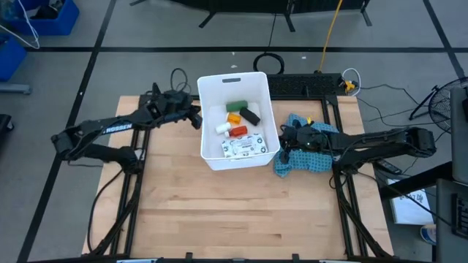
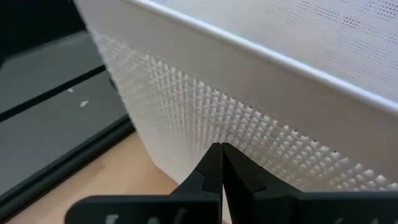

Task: Pick & place medical supplies in basket/bin
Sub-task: Adjust the bin

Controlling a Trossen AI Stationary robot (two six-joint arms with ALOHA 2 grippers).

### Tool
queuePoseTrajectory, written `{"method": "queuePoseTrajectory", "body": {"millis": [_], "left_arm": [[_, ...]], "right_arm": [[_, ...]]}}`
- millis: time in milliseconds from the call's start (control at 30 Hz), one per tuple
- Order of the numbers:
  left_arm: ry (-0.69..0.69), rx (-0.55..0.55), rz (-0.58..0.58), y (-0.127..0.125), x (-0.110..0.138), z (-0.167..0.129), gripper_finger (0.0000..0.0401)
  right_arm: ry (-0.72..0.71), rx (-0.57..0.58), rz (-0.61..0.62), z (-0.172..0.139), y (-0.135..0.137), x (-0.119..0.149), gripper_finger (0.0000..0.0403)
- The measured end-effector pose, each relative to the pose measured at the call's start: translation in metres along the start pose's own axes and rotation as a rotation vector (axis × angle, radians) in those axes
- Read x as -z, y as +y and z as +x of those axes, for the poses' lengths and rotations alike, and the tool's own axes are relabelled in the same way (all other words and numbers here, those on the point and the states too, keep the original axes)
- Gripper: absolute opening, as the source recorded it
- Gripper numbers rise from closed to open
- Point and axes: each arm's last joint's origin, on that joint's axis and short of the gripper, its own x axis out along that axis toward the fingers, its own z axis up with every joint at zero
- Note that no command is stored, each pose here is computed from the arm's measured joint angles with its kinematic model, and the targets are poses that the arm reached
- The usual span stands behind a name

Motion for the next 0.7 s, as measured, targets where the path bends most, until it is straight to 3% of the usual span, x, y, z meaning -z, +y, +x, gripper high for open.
{"method": "queuePoseTrajectory", "body": {"millis": [267,700], "left_arm": [[0.028,0.012,0.0,-0.002,-0.008,0.017,0.0002],[0.082,-0.007,0.037,-0.001,-0.002,0.016,0.0004]], "right_arm": [[0.033,-0.009,-0.024,0.013,0.011,0.007,0.0],[0.04,-0.013,-0.033,0.012,0.016,0.009,0.0]]}}
